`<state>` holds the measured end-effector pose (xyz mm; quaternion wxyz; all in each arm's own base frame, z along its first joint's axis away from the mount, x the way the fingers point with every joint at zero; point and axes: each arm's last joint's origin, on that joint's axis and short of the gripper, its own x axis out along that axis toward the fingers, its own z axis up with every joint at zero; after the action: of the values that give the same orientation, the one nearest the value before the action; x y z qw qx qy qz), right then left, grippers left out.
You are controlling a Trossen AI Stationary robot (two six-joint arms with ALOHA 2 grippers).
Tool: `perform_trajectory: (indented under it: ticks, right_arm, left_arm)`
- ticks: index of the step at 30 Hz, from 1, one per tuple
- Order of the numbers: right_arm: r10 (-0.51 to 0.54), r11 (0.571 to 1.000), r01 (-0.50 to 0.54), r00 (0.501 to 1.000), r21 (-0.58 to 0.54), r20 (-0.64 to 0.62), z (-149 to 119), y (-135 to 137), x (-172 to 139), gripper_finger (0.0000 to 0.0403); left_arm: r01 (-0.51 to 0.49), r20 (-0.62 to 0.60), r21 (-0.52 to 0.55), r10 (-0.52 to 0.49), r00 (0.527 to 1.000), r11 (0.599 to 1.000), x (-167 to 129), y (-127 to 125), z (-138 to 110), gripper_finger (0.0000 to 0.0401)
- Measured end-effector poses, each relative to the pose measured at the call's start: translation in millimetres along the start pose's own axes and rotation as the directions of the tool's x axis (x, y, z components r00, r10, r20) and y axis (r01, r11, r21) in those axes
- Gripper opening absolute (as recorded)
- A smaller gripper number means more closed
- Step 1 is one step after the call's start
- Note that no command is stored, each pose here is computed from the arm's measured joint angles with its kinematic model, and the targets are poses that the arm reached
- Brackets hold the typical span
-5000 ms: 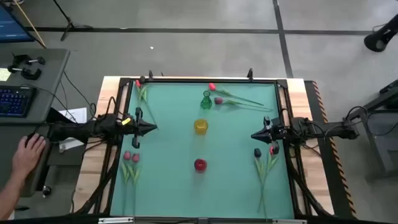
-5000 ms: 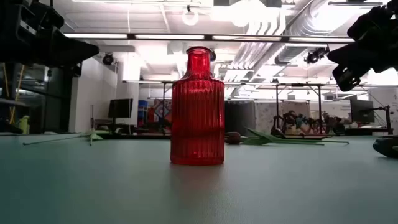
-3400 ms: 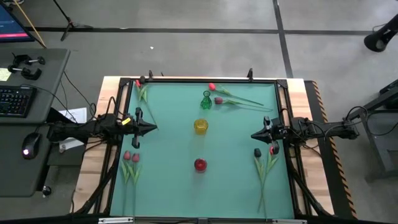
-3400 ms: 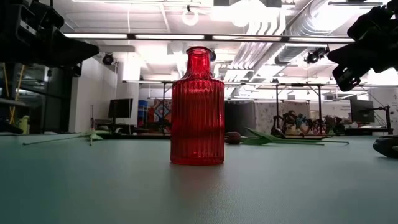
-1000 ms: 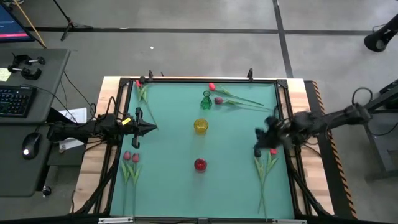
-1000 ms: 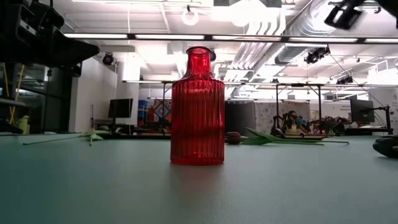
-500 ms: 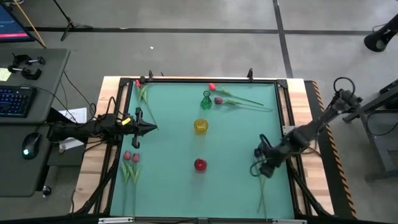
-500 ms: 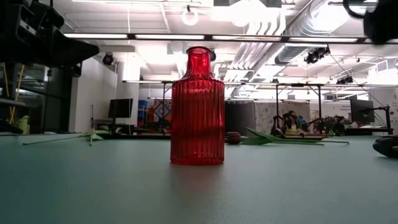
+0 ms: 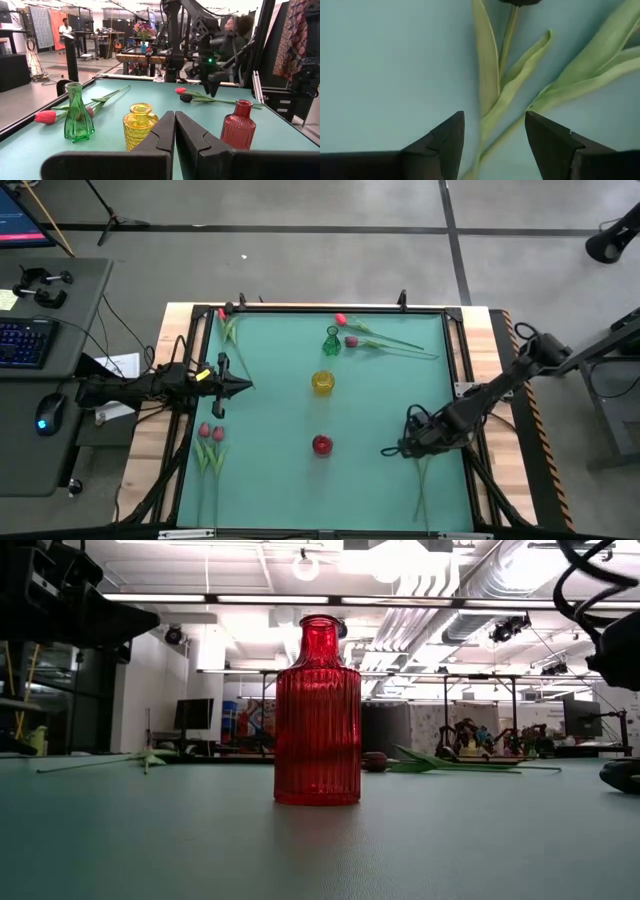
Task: Sort flowers into vase by color
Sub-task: Put the right black flower into the green flower vase
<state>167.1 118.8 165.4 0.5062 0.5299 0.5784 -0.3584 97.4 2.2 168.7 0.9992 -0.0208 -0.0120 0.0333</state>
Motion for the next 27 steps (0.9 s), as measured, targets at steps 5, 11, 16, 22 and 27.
perform_trajectory:
  ticks: [5,11,16,22,27]
  right_arm:
    - [-0.015,0.999,0.014,1.0,0.042,0.009,0.0,4.4,9.7,0.0199]
    - [-0.086,0.995,0.082,0.994,0.053,0.069,3.1,6.8,27.6,0.0199]
    - [-0.122,0.991,0.117,0.988,0.059,0.092,4.3,8.7,37.1,0.0196]
    - [-0.124,0.992,0.124,0.983,0.005,0.137,4.6,9.5,37.1,0.0095]
    - [-0.103,0.985,0.131,0.969,-0.112,0.223,-0.6,20.8,20.0,0.0016]
  left_arm:
    - [0.0,0.0,0.0,0.0,1.0,1.0,0.0,0.0,0.1,0.0]
    - [0.0,0.0,0.0,0.0,1.0,1.0,0.0,0.0,0.1,0.0]
    - [0.0,-0.001,0.0,0.0,1.0,1.0,0.0,0.0,-0.1,0.0]
    - [0.0,0.0,0.0,0.0,1.0,1.0,0.0,0.0,0.1,0.0]
    - [0.0,0.0,0.0,0.0,1.0,1.0,0.0,0.0,0.0,0.0]
